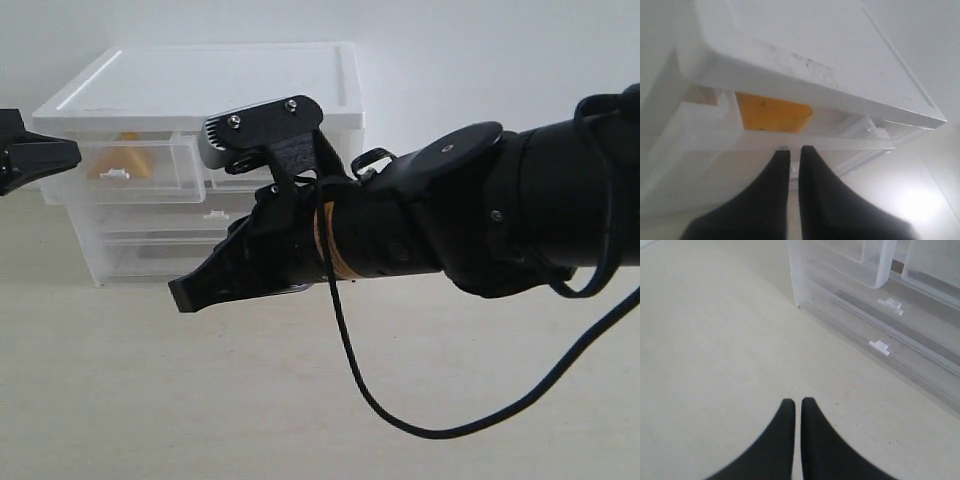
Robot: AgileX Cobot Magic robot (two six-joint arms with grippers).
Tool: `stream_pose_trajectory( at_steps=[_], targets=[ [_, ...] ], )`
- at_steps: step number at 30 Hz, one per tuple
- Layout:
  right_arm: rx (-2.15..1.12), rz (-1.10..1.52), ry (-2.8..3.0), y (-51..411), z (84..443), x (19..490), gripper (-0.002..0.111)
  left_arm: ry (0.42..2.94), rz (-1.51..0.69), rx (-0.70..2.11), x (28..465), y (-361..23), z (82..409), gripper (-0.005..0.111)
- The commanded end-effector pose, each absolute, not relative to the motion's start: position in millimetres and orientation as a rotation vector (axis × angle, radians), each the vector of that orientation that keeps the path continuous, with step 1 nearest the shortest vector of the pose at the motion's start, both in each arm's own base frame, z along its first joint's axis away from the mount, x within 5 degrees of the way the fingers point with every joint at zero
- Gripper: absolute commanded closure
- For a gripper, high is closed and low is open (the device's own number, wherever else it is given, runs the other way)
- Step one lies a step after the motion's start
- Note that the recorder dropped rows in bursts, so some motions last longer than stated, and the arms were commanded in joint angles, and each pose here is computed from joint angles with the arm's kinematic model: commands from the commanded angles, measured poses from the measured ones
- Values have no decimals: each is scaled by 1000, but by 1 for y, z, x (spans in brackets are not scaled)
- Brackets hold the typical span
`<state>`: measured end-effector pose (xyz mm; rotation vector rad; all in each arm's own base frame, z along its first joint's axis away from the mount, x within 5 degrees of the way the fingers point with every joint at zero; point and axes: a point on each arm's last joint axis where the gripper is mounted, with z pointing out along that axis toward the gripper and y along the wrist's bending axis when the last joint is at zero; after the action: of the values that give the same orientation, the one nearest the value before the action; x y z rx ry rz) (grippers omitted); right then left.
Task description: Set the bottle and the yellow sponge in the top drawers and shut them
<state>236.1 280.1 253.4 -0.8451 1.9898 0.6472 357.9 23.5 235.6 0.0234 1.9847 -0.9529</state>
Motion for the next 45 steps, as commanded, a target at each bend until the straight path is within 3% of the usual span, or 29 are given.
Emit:
stream_pose_trajectory(
  at_steps=[1, 12, 20, 29, 34, 37, 45],
  targets=[
    [-840, 629, 1979, 277, 256, 236, 108, 1895, -1029, -20, 369, 24, 251, 103],
    [-838, 646, 1988, 278, 255, 235, 108, 1910, -1109, 50, 402, -13, 246, 103],
    [-843, 634, 2008, 279, 247, 237, 108, 1975, -1190, 68, 394, -19, 251, 103],
    [-826, 533, 2021, 278, 235, 246, 108, 1984, -1055, 36, 341, -17, 280, 103],
    [-699, 389, 2010, 267, 236, 257, 108, 1963, -839, -56, 314, 15, 285, 103],
    [-620, 352, 2024, 250, 239, 265, 108, 1985, -632, -224, 317, 38, 274, 103],
    [-579, 369, 2014, 234, 250, 271, 108, 2024, -505, -277, 364, 60, 238, 103]
  ],
)
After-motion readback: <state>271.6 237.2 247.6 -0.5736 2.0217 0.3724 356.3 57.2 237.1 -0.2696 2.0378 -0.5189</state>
